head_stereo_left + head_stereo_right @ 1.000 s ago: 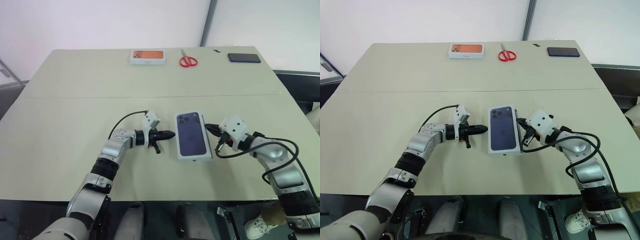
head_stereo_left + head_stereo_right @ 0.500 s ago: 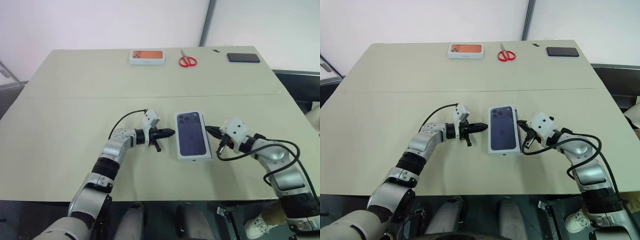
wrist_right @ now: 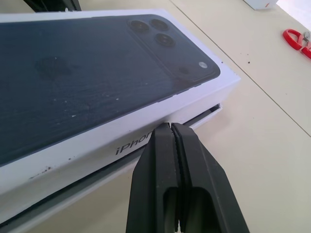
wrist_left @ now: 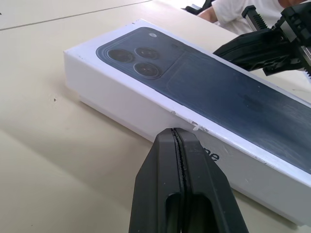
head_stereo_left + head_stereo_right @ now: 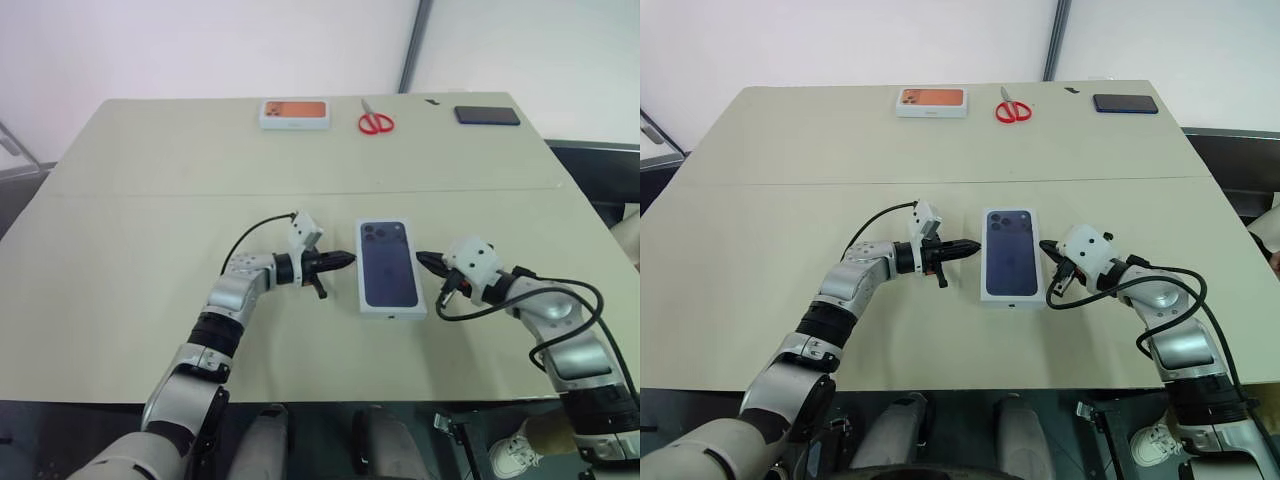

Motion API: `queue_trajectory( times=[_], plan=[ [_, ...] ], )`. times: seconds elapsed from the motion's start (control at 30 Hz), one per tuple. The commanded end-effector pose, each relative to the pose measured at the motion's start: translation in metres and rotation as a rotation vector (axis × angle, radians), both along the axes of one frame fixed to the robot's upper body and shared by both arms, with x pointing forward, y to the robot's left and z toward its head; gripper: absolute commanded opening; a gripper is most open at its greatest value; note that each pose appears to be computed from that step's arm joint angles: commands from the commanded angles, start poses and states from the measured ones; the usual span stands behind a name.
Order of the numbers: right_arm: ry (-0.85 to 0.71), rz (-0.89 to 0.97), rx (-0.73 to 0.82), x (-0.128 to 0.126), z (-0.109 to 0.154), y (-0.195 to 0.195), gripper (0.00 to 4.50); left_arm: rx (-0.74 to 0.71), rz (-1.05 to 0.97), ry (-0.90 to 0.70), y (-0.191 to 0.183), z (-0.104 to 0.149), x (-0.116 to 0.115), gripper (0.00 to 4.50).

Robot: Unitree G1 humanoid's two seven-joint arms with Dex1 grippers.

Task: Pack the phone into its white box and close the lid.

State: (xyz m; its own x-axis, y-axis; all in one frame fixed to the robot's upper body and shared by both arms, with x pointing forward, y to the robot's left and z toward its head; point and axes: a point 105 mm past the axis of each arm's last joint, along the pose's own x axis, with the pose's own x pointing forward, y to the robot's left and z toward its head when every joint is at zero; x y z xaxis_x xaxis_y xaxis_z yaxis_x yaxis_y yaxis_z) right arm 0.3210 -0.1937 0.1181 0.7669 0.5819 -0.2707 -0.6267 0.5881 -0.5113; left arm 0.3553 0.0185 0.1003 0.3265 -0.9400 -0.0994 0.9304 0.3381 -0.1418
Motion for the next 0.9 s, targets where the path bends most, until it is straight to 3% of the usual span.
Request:
queue_trajectory(
  times=[0.03, 0.43, 0.5, 0.9],
  plan=[
    [-0.029, 0.039, -0.007, -0.003, 0.005, 0.008, 0.05, -0.022, -0.047, -0.069, -0.014, 0.015, -0.005, 0.0],
    [-0.036, 0.019, -0.035, 0.0, 0.004, 0.001, 0.05, -0.064, -0.032, -0.065, -0.02, 0.019, -0.003, 0.0],
    [-0.034, 0.031, -0.051, -0.001, 0.003, 0.001, 0.05, -0.007, -0.027, -0.096, -0.019, 0.014, -0.002, 0.0],
    [0.004, 0.012, -0.081, 0.0, -0.009, -0.005, 0.05, 0.005, -0.024, -0.057, -0.02, 0.008, -0.002, 0.0]
  ],
)
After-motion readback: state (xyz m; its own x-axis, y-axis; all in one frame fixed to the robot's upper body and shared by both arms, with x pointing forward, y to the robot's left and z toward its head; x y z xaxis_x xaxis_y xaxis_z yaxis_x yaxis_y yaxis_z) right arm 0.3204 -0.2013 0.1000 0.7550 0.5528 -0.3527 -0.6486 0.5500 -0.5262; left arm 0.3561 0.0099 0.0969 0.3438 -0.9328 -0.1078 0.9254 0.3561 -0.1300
